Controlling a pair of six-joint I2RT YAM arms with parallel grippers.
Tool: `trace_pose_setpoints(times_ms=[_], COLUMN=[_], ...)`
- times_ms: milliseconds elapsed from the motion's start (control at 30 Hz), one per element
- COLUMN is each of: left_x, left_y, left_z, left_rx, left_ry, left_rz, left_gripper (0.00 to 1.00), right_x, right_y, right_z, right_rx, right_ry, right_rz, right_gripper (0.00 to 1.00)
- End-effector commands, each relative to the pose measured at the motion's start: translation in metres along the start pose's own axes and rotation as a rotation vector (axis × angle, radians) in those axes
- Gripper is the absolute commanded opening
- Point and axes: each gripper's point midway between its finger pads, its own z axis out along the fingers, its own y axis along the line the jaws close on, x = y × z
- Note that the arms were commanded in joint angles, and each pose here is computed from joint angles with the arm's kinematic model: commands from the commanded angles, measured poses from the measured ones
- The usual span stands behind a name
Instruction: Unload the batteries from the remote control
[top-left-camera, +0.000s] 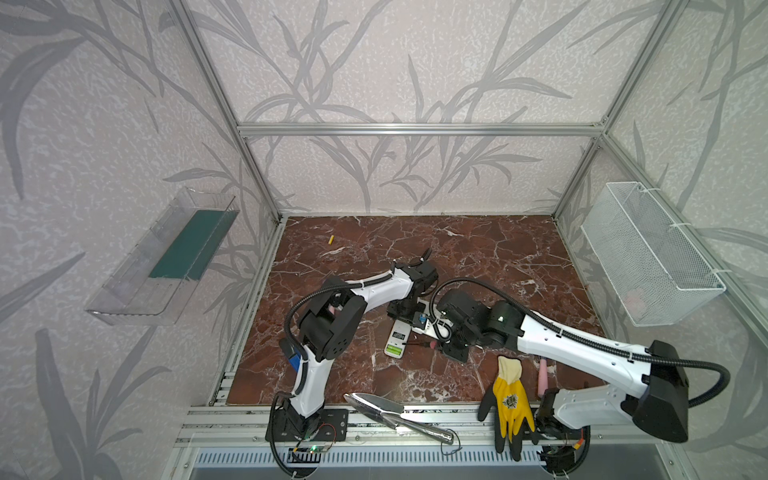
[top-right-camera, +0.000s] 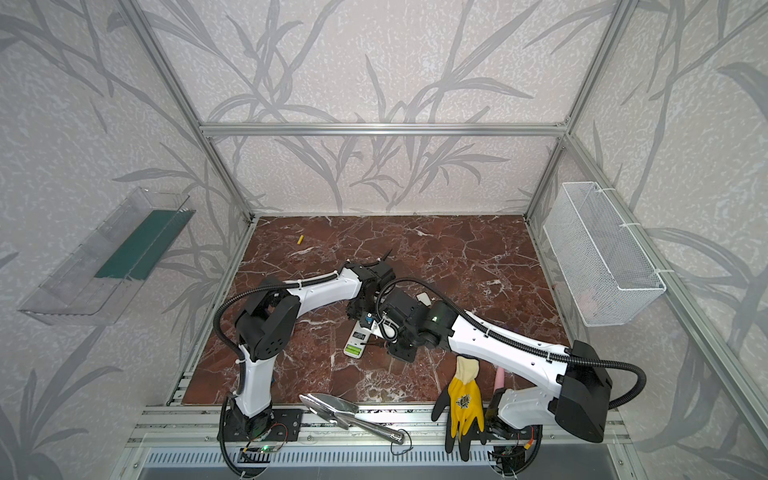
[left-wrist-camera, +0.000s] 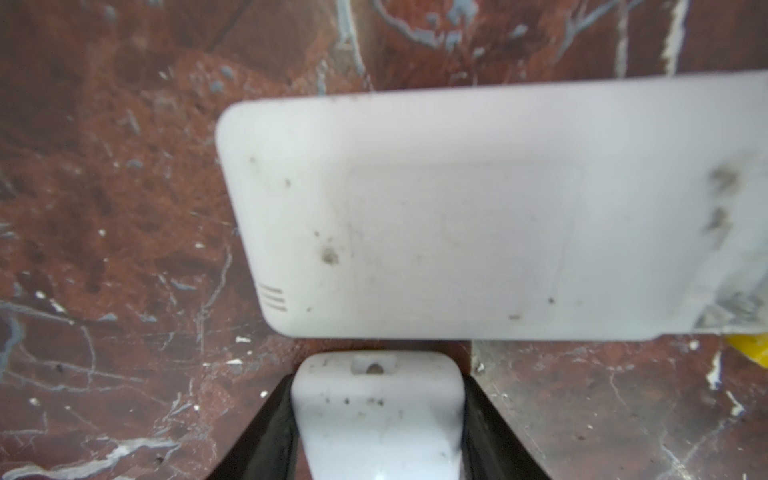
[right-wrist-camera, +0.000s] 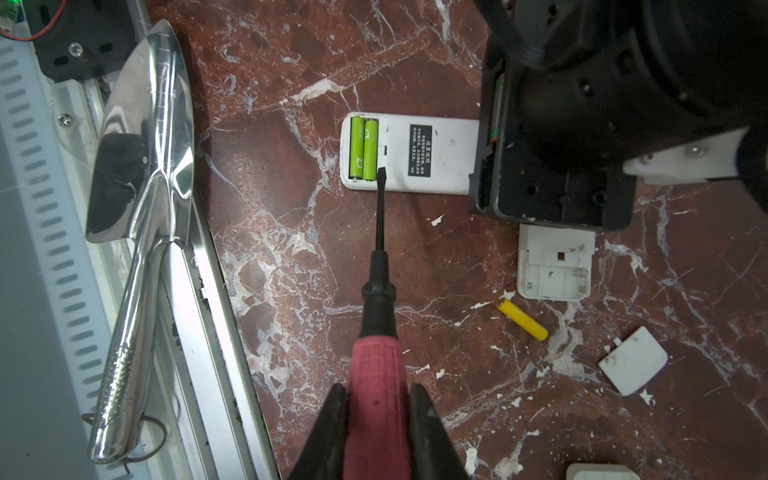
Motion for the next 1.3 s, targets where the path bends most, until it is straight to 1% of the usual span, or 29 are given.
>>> trace_pose_setpoints(times_ms=[0,200,533,900,1267], left_x=[0.008,0.009,0.012,0.011,0.01], left_y=[0.003,-0.005,-0.003,-0.005,-0.006], left_z=[0.01,0.015,0.018,0.021,0.023], left_rx=[-0.001,0.05,0.041,0.048,0.05], left_ry=[0.024,0.022,0.022,0.022,0.022], left_rz=[-0.016,-0.042,-0.053,-0.058,-0.06], left_gripper=[0.56,0.56,0.51,0.47,0.46], right_x=[0.002,0.0,-0.004,-0.02,-0.023], right_y=[-0.001,0.009,0.011,0.014,0.015], right_z=[-0.008,-0.006,-0.002,0.001,0.012], right_rx=[0.014,0.006,0.017,-0.004,-0.024], right_ry=[0.061,0.14,0.247,0.2,0.22], right_rz=[-0.039,-0.096,-0.138,-0.128,-0.11], right_gripper=[0.0,0.0,0.0,0.0,0.0])
